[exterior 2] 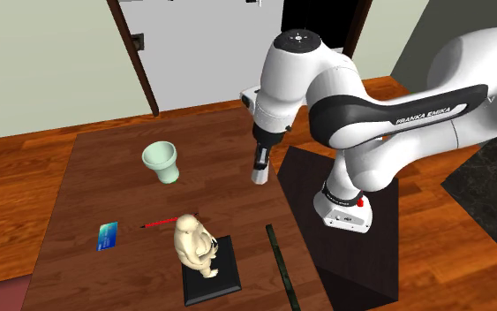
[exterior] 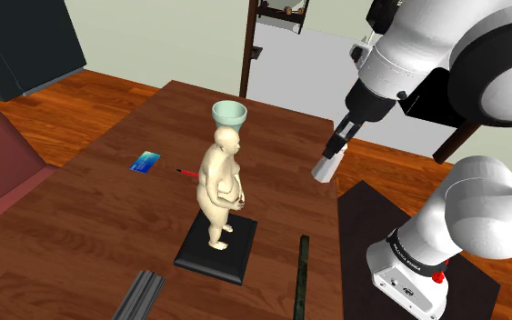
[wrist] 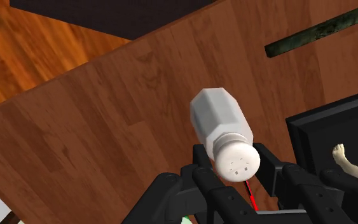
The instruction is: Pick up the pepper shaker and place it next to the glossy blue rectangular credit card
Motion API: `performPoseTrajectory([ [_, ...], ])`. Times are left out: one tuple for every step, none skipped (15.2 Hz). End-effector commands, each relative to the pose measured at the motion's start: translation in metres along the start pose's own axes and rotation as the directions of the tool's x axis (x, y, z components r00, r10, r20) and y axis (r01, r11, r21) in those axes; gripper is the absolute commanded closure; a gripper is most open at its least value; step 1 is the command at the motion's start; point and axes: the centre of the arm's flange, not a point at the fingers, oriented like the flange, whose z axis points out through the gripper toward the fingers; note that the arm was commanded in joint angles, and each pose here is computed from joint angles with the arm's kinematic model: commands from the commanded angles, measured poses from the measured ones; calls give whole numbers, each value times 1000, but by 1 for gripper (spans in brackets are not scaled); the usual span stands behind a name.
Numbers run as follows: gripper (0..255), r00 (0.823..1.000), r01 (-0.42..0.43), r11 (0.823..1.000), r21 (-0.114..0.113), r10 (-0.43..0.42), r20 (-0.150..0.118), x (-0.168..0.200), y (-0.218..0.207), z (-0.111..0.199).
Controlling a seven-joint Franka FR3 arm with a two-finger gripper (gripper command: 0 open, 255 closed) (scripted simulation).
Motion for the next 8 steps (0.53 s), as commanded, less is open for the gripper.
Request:
performPoseTrajectory([
  [255,1000,0,1000,0,0,0,2,1,-11],
  [255,1000,0,1000,0,0,0,3,2,-17],
  [255,1000,0,1000,0,0,0,4,2,-22],
  [255,1000,0,1000,0,0,0,5,3,-27],
  [255,1000,0,1000,0,0,0,6,3,-32],
  [255,1000,0,1000,0,0,0,6,3,-37],
  [255,1000,0,1000,0,0,0,7,4,-43],
  [255,1000,0,1000,0,0,0,7,4,-44],
])
